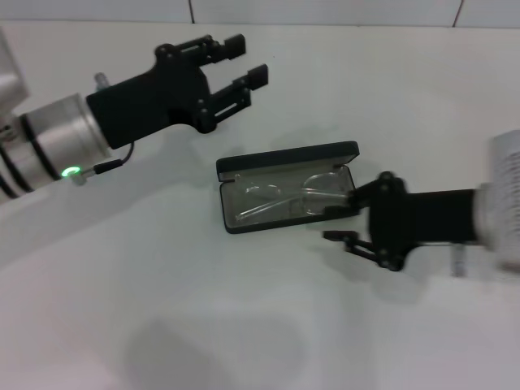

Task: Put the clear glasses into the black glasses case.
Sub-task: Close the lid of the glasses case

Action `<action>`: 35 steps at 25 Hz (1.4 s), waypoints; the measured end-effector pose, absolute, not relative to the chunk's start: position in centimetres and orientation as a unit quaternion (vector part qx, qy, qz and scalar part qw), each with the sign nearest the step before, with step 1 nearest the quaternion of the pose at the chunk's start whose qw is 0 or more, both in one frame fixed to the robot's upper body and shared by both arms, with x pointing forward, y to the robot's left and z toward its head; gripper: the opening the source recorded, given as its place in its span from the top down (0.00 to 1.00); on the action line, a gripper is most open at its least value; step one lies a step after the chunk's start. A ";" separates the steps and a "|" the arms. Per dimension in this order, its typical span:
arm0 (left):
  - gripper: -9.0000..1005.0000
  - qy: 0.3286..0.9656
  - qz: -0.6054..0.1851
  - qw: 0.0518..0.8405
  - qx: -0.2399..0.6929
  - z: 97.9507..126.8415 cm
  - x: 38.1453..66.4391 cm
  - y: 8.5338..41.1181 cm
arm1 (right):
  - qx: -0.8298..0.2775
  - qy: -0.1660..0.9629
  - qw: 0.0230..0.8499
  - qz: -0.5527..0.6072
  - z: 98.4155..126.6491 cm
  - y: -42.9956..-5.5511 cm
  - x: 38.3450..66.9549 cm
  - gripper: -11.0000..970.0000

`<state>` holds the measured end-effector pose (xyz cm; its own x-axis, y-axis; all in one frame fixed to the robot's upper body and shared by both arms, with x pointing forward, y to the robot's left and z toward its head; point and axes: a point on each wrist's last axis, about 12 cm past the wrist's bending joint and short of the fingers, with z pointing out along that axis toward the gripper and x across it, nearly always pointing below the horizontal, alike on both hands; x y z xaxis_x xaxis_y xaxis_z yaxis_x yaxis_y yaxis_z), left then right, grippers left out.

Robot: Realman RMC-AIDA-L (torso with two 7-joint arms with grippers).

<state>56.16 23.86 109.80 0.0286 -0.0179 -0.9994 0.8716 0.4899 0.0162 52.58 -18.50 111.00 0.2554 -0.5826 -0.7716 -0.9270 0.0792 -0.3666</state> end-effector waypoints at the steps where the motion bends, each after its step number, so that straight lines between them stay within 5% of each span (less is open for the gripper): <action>1: 0.50 0.611 -0.351 0.612 0.358 109.6 56.6 23.5 | -0.645 0.583 0.445 0.213 111.3 -19.7 52.5 0.76; 11: 0.50 0.717 -0.280 0.500 0.398 107.5 60.1 19.7 | -0.628 0.581 0.383 0.348 112.1 -25.5 51.0 0.75; 35: 0.50 0.660 -0.275 0.471 0.516 105.4 56.5 18.8 | -0.629 0.596 0.364 0.341 111.2 -25.6 50.9 0.75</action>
